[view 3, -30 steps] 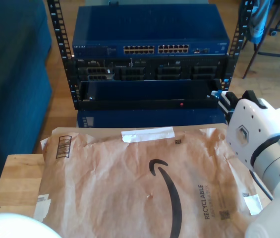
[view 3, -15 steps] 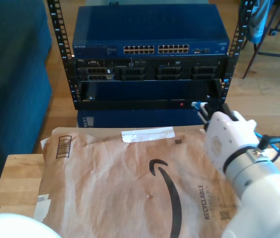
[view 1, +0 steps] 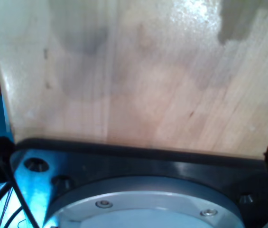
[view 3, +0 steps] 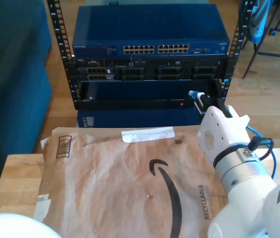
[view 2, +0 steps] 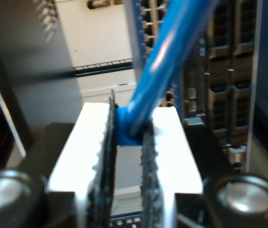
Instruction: Grab the cable and plug it in
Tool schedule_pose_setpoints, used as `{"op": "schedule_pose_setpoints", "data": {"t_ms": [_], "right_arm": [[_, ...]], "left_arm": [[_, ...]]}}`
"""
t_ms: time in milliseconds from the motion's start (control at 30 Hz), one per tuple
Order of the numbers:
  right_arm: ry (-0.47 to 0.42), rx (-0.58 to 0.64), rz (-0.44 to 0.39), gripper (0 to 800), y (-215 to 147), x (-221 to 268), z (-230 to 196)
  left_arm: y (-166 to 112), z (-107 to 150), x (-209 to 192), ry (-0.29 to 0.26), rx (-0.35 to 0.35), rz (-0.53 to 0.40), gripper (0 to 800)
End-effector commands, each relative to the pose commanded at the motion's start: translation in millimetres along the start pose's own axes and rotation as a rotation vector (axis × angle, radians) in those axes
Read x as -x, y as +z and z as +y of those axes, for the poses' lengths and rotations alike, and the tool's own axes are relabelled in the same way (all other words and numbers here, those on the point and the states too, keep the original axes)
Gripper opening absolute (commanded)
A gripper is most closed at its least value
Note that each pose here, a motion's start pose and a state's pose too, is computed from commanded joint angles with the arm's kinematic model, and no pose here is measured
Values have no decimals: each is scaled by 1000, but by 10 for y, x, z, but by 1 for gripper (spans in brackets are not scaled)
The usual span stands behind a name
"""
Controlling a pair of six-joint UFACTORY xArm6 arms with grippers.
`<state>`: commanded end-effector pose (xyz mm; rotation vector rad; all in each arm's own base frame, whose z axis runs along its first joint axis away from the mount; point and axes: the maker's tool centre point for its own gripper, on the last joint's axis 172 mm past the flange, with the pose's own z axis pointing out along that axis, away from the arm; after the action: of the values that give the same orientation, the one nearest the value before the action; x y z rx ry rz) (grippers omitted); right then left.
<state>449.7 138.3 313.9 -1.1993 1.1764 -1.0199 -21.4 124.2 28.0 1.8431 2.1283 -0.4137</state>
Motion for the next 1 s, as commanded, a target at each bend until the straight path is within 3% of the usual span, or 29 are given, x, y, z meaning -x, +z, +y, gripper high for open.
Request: {"op": "schedule_pose_setpoints", "data": {"t_ms": [333,633,867,1000], "right_arm": [[-9,-120,31,0,281,-3,-168],[-33,-80,50,0,468,-28,99],[-23,-95,142,0,804,-190,274],[-62,-107,199,0,897,-285,283]], "left_arm": [[0,2,0,1,-1,0,800],[0,0,0,0,0,0,800],[0,0,0,0,0,0,800],[0,0,0,0,0,0,800]]}}
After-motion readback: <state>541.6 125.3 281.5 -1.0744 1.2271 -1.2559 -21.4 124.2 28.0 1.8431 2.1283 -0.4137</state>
